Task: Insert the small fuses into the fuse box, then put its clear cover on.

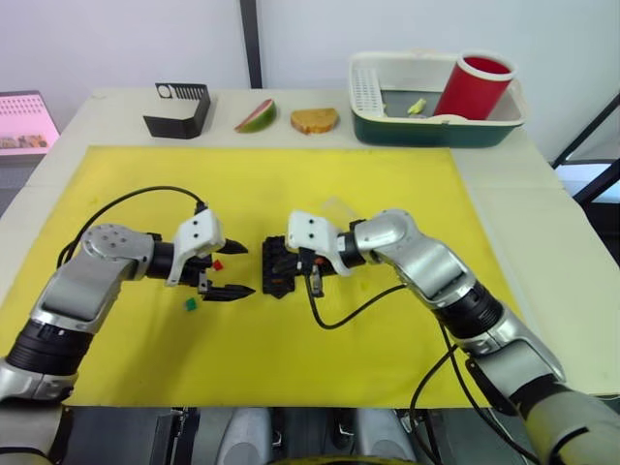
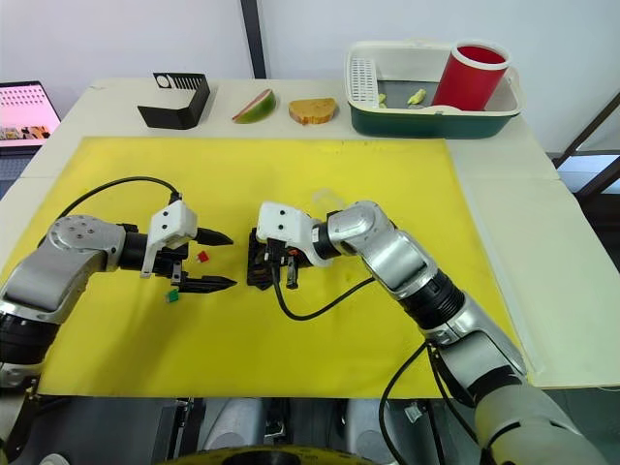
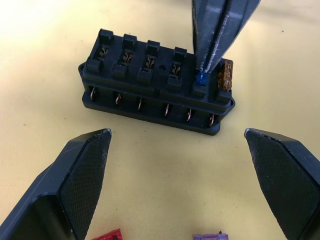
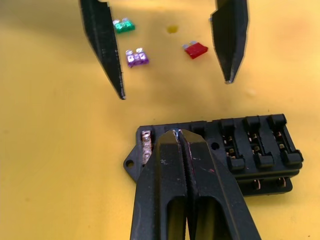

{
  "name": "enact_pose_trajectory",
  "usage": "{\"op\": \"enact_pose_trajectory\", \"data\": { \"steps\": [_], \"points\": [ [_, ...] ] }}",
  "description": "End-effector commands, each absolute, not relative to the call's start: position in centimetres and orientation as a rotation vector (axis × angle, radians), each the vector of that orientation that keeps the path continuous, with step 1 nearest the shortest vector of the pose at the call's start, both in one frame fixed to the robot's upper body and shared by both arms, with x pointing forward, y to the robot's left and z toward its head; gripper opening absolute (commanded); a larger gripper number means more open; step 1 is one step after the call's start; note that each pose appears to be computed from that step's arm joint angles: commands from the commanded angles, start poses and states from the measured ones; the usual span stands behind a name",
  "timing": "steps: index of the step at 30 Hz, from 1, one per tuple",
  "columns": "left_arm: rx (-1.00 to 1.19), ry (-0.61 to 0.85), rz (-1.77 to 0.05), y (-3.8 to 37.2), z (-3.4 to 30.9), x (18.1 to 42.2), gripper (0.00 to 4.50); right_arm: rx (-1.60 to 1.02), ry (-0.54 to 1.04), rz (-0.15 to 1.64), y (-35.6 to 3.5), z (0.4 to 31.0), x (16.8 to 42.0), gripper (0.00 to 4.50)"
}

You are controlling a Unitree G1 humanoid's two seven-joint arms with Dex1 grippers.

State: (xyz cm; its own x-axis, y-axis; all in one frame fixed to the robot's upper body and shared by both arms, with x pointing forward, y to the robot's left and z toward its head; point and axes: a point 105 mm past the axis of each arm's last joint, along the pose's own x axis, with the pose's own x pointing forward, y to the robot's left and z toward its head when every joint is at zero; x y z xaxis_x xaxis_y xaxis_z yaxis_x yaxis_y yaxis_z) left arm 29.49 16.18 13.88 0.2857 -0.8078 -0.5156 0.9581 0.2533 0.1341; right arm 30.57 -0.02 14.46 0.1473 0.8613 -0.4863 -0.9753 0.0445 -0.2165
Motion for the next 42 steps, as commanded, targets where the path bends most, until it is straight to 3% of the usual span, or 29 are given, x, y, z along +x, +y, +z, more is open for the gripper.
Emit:
{"op": "enact_pose_trajectory", "data": {
  "steps": [1,7,12,15,22,27,33,38,42],
  "points": [
    [0.472,0.311,-1.237,16.4,16.1,29.5,4.5,-0.474,0.181,1.426,-0.1,16.8,30.7,0.05],
    [0.449,0.312,-1.178,18.2,17.4,29.2,4.5,-0.409,0.127,1.397,-2.5,20.2,30.3,0.05],
    [0.442,0.338,-1.068,21.3,18.4,28.3,4.5,-0.478,0.166,1.3,-7.4,20.2,29.9,0.05],
    [0.442,0.375,-0.986,23.7,18.8,27.5,4.5,-0.513,0.211,1.231,-11.1,20.2,29.4,0.9],
    [0.477,0.533,-0.751,31.8,18.0,25.3,4.5,-0.565,0.367,1.066,-19.4,19.8,27.6,4.42],
    [0.483,0.571,-0.668,35.0,17.9,24.8,4.5,-0.575,0.42,0.986,-22.6,19.4,27.4,4.47],
    [0.492,0.577,-0.67,35.5,17.5,25.2,4.5,-0.575,0.415,0.985,-22.7,19.2,27.4,4.47],
    [0.467,0.54,-0.725,33.7,17.6,26.1,4.5,-0.563,0.361,1.02,-20.9,19.6,27.7,4.47],
    [0.391,0.516,-0.844,30.9,17.4,26.5,4.5,-0.538,0.269,1.128,-17.0,20.6,27.9,4.47]
  ]
}}
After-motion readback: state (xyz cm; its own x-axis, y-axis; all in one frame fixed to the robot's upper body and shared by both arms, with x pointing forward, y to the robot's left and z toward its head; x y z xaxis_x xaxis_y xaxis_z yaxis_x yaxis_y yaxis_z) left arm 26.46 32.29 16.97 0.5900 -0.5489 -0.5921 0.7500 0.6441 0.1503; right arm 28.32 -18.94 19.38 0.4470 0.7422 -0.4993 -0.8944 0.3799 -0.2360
